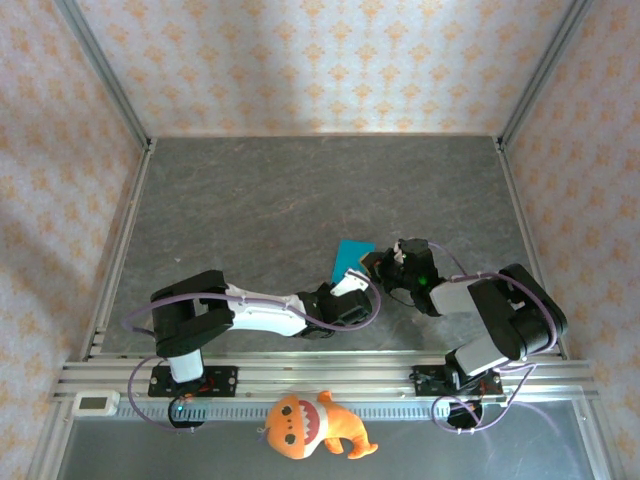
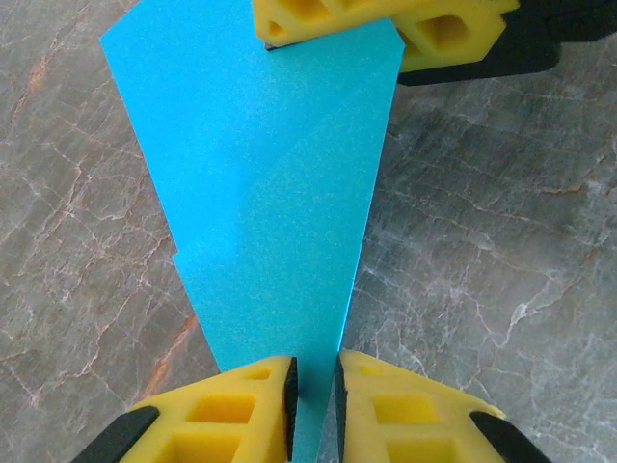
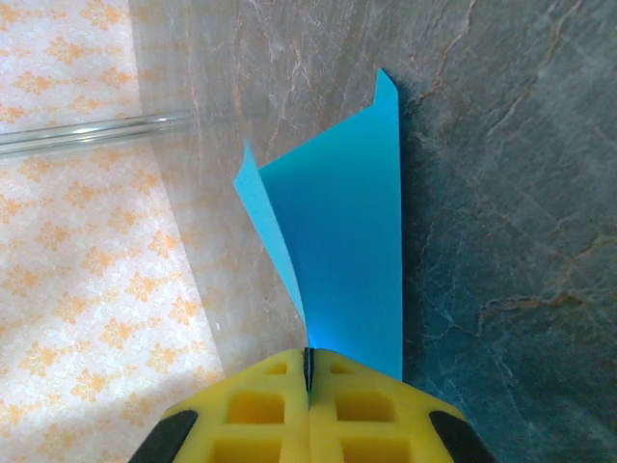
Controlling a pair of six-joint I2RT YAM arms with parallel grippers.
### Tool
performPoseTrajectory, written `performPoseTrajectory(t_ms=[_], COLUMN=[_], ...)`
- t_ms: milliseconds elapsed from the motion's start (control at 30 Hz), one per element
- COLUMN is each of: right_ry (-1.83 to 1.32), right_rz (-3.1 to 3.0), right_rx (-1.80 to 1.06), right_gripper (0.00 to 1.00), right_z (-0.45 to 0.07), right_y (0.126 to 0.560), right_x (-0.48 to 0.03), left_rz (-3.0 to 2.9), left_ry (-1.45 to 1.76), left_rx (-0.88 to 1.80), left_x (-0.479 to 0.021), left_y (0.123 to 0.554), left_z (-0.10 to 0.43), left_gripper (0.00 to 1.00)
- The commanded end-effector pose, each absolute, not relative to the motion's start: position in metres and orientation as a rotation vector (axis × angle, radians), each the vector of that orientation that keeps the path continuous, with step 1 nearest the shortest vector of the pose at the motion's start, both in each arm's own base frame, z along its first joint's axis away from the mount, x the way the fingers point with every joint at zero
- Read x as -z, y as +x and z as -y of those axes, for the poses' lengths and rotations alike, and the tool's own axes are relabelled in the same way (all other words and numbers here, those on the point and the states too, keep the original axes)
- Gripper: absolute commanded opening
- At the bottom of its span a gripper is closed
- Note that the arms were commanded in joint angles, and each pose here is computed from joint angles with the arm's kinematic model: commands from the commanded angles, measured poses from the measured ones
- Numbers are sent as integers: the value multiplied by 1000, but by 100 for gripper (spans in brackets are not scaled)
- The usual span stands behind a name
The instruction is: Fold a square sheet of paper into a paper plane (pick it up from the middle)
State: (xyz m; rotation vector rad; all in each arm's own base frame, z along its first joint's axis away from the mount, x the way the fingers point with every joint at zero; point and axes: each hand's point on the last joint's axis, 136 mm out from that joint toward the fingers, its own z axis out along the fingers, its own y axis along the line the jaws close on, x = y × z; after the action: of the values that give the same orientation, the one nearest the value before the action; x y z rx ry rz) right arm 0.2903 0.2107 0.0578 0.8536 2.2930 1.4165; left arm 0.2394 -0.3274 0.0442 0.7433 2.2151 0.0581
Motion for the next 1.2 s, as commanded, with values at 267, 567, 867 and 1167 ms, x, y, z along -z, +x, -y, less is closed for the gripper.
performPoseTrajectory(t_ms=[267,567,867,1167], right_ry=[810,809,807,795], right_rz=[-2285,-2291,-2294,-2295], right_rx=[-1435,-1432,-1434,-1431], right_gripper=[0,0,0,0], right_z=[-214,-214,-215,-216], right_y=[289,290,290,291], right_x=[-64,-63,-63,-66], left_rz=[-2186,-2183,-2173,-2164], left_ry=[753,765,770,767], left_rx=[-158,-176,-186,-173], left_x=[-45,-42,-43,-45], left_y=[241,240,241,241], left_z=[318,316,315,314], left_gripper=[26,24,17,9])
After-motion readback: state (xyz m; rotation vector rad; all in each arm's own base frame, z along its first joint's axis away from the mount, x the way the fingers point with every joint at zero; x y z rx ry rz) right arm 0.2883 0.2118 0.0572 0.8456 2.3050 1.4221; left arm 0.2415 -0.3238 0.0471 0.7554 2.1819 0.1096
